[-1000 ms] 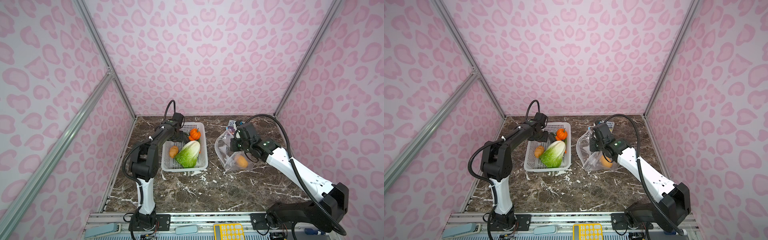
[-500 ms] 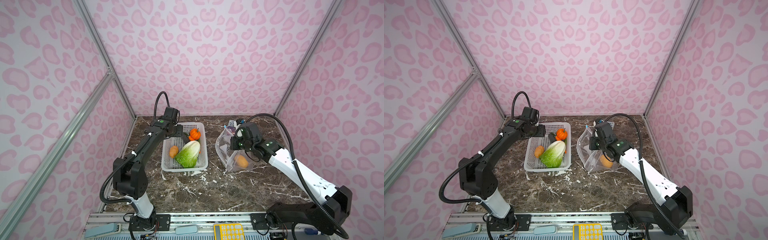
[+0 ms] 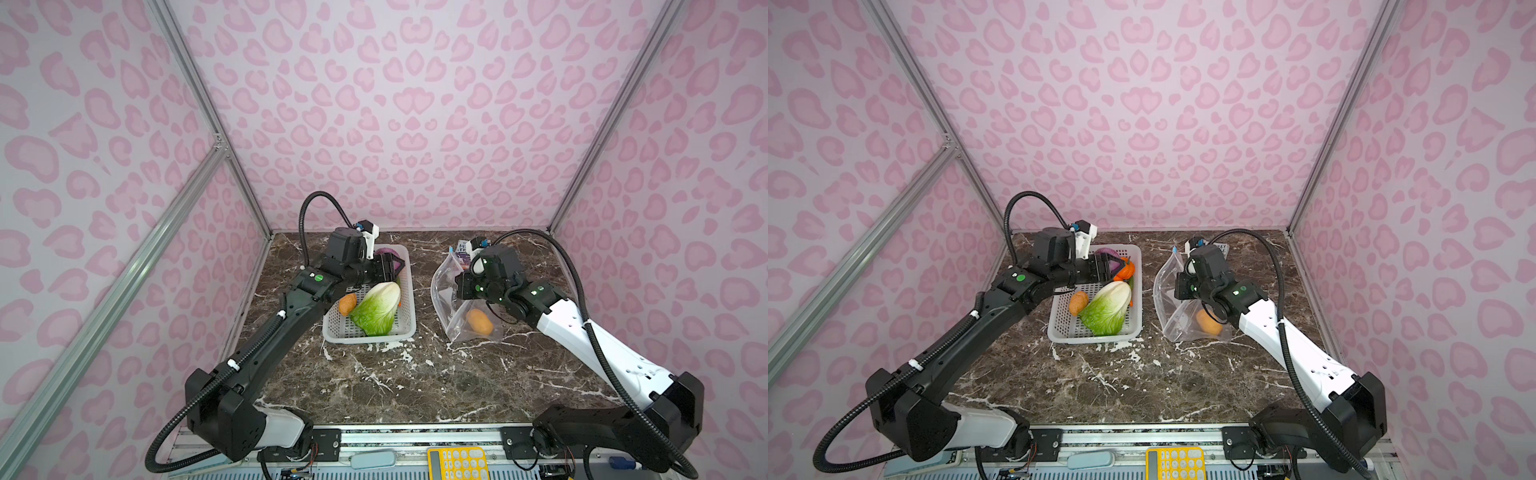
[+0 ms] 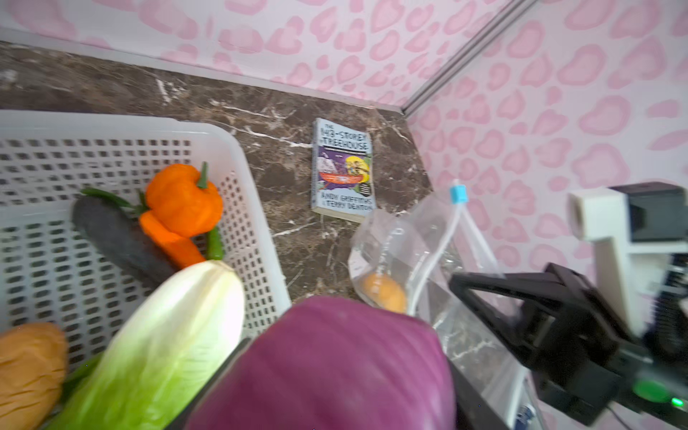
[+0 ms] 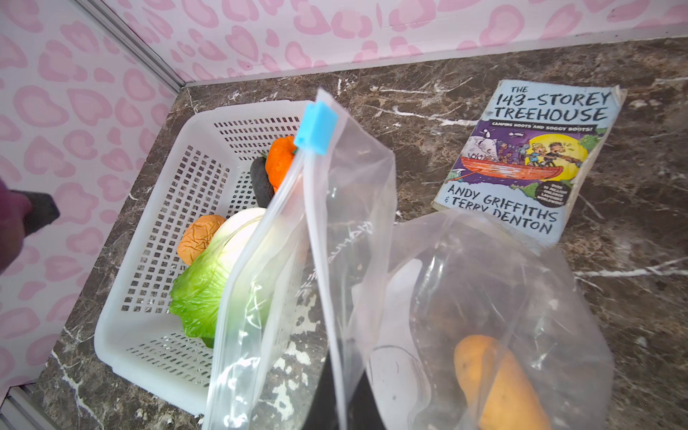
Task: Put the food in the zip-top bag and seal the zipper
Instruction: 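Lift the red onion with the left gripper and carry it to the bag mouth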
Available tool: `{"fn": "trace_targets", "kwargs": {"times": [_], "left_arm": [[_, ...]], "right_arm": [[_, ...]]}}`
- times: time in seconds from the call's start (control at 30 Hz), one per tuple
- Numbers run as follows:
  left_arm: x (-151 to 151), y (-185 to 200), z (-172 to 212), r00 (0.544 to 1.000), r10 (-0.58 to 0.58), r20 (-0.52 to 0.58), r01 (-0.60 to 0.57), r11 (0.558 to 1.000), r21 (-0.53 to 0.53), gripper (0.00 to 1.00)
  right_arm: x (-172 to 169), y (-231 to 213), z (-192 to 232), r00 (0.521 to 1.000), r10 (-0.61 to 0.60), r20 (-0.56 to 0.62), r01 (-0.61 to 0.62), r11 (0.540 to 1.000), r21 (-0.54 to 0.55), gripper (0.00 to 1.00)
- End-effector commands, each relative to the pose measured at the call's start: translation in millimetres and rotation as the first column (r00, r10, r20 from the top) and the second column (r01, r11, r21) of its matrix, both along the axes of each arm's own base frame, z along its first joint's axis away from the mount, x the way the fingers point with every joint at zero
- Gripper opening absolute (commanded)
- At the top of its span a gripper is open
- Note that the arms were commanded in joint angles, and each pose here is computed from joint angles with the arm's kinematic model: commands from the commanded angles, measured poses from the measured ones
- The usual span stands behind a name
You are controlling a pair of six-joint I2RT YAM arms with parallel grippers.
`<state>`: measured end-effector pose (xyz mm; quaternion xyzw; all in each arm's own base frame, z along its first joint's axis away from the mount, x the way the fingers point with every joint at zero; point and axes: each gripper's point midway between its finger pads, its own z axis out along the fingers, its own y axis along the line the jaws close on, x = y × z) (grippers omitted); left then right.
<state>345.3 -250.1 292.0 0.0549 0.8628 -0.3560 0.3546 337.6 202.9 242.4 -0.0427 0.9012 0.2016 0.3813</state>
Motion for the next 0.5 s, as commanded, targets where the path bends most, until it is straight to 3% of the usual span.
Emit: {"fn": "trace_targets", "kwargs": {"times": [0.0, 0.47], "left_arm": [[-7.0, -29.3, 32.1, 0.998, -0.042, 0.055, 0.050, 0.986, -0.157, 0.52], [-37.6, -105.0, 35.9, 0.982, -0.189, 0.018, 0.180, 0.900, -0.397, 0.51]], "right_arm": [[4.2, 5.7, 4.1, 1.000, 0.001, 0.016, -0.002, 0.999, 0.038, 0.00], [3.5, 1.5, -3.3, 1.000, -0.024, 0.001, 0.024, 0.999, 0.032, 0.00]]}}
